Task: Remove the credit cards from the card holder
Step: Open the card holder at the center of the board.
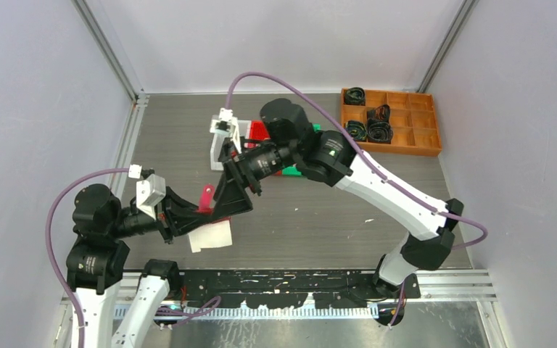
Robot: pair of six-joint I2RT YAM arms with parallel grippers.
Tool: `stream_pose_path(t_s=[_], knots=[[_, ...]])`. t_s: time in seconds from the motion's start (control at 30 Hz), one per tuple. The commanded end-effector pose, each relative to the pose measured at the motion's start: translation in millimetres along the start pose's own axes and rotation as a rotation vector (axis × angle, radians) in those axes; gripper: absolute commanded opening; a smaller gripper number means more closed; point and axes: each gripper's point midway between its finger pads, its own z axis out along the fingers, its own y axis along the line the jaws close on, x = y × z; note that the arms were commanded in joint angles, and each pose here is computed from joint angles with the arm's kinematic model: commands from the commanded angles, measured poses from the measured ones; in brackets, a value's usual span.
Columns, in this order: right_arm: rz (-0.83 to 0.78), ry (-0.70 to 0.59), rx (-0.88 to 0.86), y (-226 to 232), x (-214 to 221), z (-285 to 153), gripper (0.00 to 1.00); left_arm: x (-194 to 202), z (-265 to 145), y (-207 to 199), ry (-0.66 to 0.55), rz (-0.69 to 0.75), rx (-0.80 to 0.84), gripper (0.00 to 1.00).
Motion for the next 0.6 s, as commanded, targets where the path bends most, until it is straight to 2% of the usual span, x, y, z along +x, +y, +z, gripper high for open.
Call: stream_pose_path(t_s=[0.0, 0.07, 0.13, 0.4, 0.57], knots=[[-0.088, -0.159, 0.043, 10, -30, -32, 0.89, -19, -3, -8, -0.025, 0.049, 0.004, 0.0], [-0.093, -0.175, 0.069, 4, -25, -39, 0.96, -25, -1, -5, -0.032, 0.02, -0.002, 0.0], [-0.105, -0.188, 0.099, -6, -14, -44, 0.99, -34, 1, -3, -0.051, -0.023, -0.004, 0.0], [-0.223, -0.331, 0.236, -51, 33, -59, 1.0, -90, 8, -1, -0.163, -0.255, 0.008, 0.0], [-0.304, -0.427, 0.213, -56, 39, -59, 1.0, -112, 10, 2, -0.213, -0.342, 0.013, 0.0]])
